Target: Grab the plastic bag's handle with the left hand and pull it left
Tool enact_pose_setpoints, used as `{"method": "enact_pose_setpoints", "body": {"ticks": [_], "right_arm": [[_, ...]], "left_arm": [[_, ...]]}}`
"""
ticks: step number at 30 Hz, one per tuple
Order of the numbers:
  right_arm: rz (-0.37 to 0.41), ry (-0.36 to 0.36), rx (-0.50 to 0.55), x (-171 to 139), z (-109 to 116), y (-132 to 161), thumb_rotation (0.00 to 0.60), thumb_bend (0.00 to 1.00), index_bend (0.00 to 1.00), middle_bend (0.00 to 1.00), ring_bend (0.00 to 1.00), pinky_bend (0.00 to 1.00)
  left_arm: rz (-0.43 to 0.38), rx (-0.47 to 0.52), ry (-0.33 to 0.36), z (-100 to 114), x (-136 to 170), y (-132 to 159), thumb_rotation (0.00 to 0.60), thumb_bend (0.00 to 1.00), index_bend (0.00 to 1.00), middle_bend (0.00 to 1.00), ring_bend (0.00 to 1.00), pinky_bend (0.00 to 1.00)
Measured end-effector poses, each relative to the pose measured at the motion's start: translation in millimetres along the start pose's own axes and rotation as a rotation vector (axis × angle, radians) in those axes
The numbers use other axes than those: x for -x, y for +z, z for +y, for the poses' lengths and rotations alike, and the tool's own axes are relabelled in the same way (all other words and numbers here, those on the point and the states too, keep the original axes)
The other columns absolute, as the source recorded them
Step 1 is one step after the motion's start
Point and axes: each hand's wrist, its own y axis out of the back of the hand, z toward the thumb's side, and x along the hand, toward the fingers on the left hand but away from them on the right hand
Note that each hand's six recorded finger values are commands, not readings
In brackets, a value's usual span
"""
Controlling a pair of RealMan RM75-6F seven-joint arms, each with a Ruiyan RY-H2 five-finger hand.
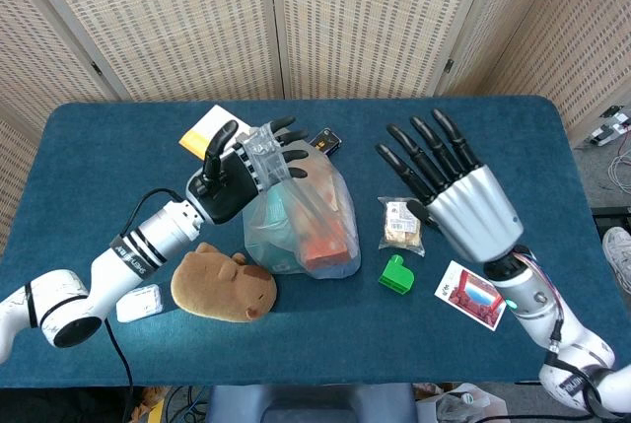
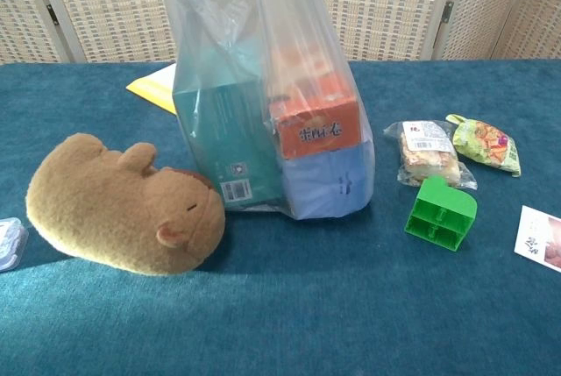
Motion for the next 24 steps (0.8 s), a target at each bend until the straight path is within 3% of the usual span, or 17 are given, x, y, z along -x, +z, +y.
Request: {"method": "enact_pose_setpoints", "body": {"ticks": [4,11,16,24], "right_arm": [[-0.028,0.100,0.000,-38.0,-6.9,-15.8,0.600,0.02,0.00,0.07,0.00,0.00],[-0.080,0.309,0.047,-102.7,-26.0,-31.4,0.600,0.03,0.00,0.11,0.00,0.05],[-0.143,0.418,0.080,-144.2,-40.6,-40.8,0.600,0.03,0.00,0.12,0.00,0.05],[-0.229,0.516,0.115,-191.6,-54.8,-48.3,0.600,0.05,0.02,0.14,0.01,0.10]], "left_arm": [[-0.012,0.007,0.029,1.6,3.0,4.2,0.600,0.21,0.34,0.40,0.46,0.65],[-0.046,0.041,0.094,5.6,8.4,8.5,0.600,0.34,0.44,0.54,0.62,0.91],[-0.066,0.056,0.125,6.5,11.0,11.1,0.600,0.38,0.49,0.61,0.68,0.99],[-0.110,0.028,0.116,-5.0,13.8,22.8,0.600,0.41,0.51,0.63,0.71,1.00]]}}
